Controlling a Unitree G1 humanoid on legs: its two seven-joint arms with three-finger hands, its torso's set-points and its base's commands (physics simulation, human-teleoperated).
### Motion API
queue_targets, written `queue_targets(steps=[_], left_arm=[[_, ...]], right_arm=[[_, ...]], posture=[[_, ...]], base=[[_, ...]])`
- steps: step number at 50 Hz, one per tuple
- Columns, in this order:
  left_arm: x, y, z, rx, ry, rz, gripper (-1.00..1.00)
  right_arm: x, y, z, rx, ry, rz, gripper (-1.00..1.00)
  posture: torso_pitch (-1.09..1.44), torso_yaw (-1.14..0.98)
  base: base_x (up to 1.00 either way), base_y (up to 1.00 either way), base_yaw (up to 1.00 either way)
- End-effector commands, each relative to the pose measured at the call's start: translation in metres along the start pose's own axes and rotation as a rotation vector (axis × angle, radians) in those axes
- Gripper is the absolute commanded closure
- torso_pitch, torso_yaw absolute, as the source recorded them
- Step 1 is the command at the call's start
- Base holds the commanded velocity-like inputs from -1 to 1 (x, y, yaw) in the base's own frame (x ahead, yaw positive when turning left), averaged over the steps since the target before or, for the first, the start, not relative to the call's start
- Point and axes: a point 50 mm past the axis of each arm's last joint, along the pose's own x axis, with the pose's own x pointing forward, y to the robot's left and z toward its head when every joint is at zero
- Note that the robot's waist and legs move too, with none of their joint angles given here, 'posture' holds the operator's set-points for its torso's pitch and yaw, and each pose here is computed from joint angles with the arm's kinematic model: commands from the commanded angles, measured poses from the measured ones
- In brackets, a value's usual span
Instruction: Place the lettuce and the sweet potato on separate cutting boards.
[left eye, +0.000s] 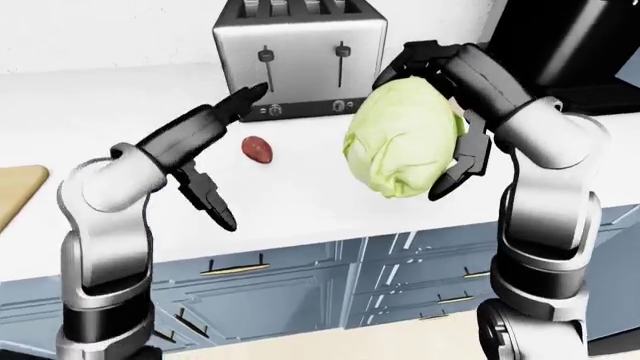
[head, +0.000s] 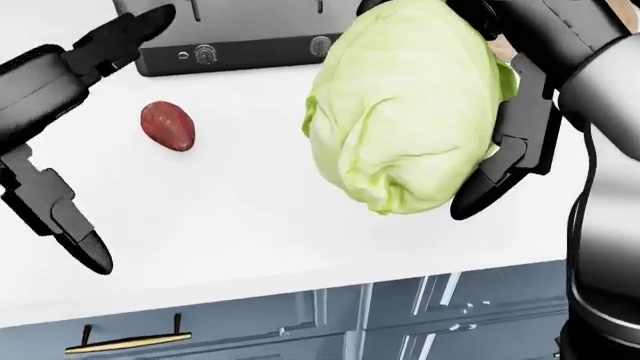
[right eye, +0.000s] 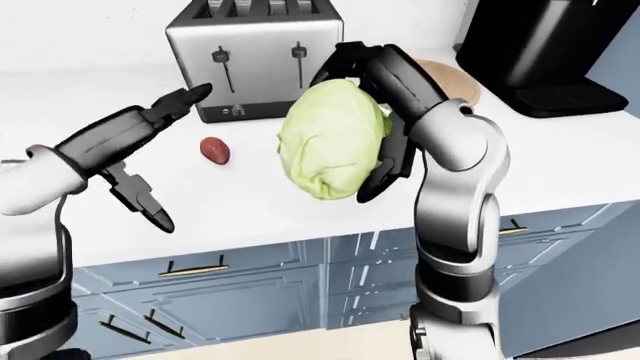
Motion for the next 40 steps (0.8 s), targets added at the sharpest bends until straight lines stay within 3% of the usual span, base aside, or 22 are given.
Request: queue_targets(steps=[1,6,9,15,17,24,33,40], left_arm=[[-0.003,0.021,0.017,0.146,-0.053,0.066,-1.0],[0.018,0.047,0.019,0.266,-0.056,0.067,-1.0],[0.028,0.057,0.022,0.281,-0.06,0.031,-1.0],[0.045,0.055,0.021,0.358,-0.054,-0.032,-1.0],[0.051,0.053,0.019,0.382,-0.046,-0.054,-0.9],[0.061,0.042,0.015,0.417,-0.035,-0.11,-0.77],[0.073,0.038,0.009,0.428,-0.025,-0.111,-0.84],[0.093,0.035,0.004,0.454,-0.023,-0.078,-0.59]], right_arm=[[-0.003,-0.008,0.014,-0.026,-0.057,-0.044,1.0],[-0.007,-0.016,0.019,-0.026,-0.064,-0.058,1.0],[-0.007,-0.015,0.019,-0.026,-0.066,-0.057,1.0],[-0.007,-0.016,0.021,-0.024,-0.072,-0.061,1.0],[-0.008,-0.017,0.022,-0.023,-0.074,-0.064,1.0],[-0.008,-0.015,0.022,-0.02,-0.079,-0.064,1.0],[-0.007,-0.014,0.022,-0.018,-0.083,-0.065,1.0],[-0.008,-0.013,0.024,-0.015,-0.09,-0.065,1.0]], posture=[[0.0,0.0],[0.0,0.0],[0.0,0.0],[0.0,0.0],[0.0,0.0],[0.0,0.0],[0.0,0.0],[0.0,0.0]], base=[[0.0,0.0,0.0],[0.0,0.0,0.0],[0.0,0.0,0.0],[0.0,0.0,0.0],[0.0,0.0,0.0],[0.0,0.0,0.0],[0.0,0.0,0.0],[0.0,0.0,0.0]])
